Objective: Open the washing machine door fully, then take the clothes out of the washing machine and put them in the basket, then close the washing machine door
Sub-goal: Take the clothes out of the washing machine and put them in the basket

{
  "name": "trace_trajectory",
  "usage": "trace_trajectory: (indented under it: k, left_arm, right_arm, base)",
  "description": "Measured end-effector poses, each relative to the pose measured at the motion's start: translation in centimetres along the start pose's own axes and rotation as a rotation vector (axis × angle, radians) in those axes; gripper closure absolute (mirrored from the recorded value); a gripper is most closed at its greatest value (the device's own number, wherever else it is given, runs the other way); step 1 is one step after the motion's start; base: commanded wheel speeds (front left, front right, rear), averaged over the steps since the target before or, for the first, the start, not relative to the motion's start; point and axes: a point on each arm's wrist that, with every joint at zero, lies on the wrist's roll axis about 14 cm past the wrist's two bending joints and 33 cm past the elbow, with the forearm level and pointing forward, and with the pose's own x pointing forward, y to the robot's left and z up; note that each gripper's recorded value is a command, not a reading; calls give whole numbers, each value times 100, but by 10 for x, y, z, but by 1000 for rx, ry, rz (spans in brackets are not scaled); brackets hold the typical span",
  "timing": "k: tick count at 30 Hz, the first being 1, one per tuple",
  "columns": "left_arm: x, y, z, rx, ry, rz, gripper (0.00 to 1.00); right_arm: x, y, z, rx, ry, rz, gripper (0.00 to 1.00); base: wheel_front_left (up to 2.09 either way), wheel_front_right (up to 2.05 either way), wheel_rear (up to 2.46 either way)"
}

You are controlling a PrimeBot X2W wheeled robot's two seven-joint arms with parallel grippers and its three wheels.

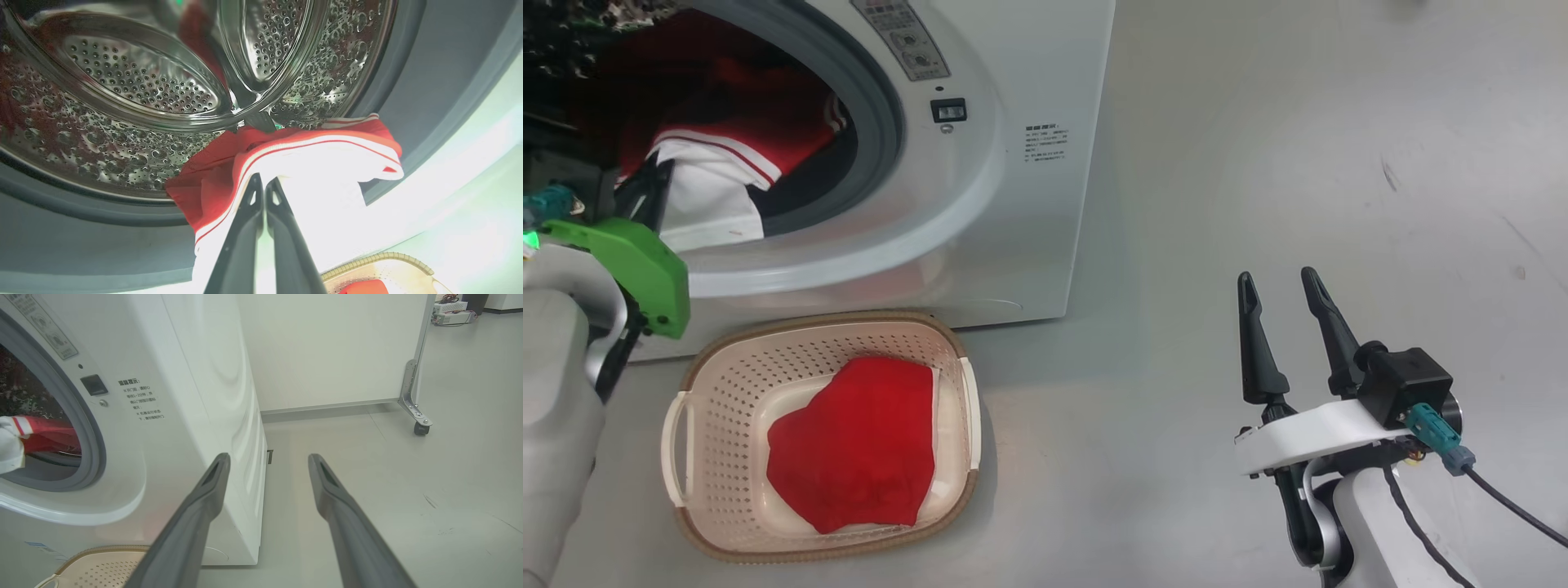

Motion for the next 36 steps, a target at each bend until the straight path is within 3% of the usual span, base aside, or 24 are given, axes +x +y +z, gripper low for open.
trace_trajectory:
  k: [26,36]
  left_arm:
    - [-101,-5,-6,-59,-130,66,100]
    - [-125,-6,61,-105,-370,88,100]
  right_arm:
    - [-32,26,15,4,-39,87,0]
    - [-41,27,19,6,-49,96,0]
  base:
    - [0,0,0]
    - [0,0,0]
